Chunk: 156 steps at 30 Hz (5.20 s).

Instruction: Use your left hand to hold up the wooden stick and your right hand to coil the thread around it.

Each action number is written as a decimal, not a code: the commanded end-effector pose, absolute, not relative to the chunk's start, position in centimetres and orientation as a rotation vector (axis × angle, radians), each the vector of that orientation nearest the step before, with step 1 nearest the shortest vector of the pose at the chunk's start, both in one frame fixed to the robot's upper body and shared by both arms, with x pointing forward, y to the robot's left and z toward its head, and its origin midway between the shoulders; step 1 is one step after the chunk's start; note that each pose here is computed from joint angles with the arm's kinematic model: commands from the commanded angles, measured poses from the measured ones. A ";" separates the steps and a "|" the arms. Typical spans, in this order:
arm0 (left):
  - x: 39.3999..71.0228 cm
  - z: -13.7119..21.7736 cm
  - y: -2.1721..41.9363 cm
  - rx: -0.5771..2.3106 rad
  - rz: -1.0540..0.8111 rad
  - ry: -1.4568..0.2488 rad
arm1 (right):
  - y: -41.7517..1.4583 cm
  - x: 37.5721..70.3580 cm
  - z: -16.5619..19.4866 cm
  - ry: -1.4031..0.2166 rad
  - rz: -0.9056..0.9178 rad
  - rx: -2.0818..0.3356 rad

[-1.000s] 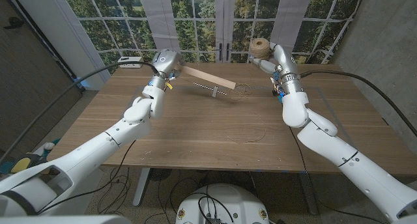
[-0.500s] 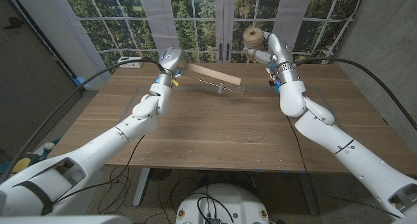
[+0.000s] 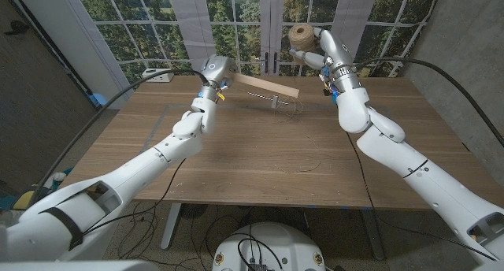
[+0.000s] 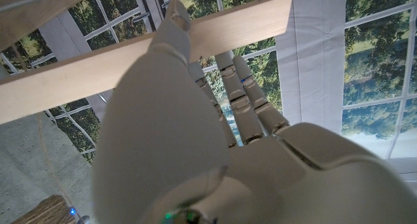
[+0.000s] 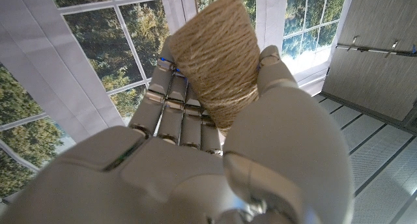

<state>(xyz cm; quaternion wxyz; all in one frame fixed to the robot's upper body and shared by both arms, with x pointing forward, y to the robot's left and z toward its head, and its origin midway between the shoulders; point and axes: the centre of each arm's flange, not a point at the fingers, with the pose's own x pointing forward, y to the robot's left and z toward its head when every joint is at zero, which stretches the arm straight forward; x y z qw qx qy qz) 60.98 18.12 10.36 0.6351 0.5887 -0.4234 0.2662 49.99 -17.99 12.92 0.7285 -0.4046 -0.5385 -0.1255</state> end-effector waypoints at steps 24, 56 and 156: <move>62.5 10.9 14.8 1.122 0.721 -0.933 | -16.3 46.5 14.2 -1.326 -0.203 -0.907; 63.3 12.6 13.6 0.987 0.750 -0.913 | -15.8 45.5 9.3 -1.227 -0.088 -0.913; 58.6 16.4 16.3 0.856 0.442 -0.759 | -22.6 61.0 -2.8 -0.488 0.006 -0.772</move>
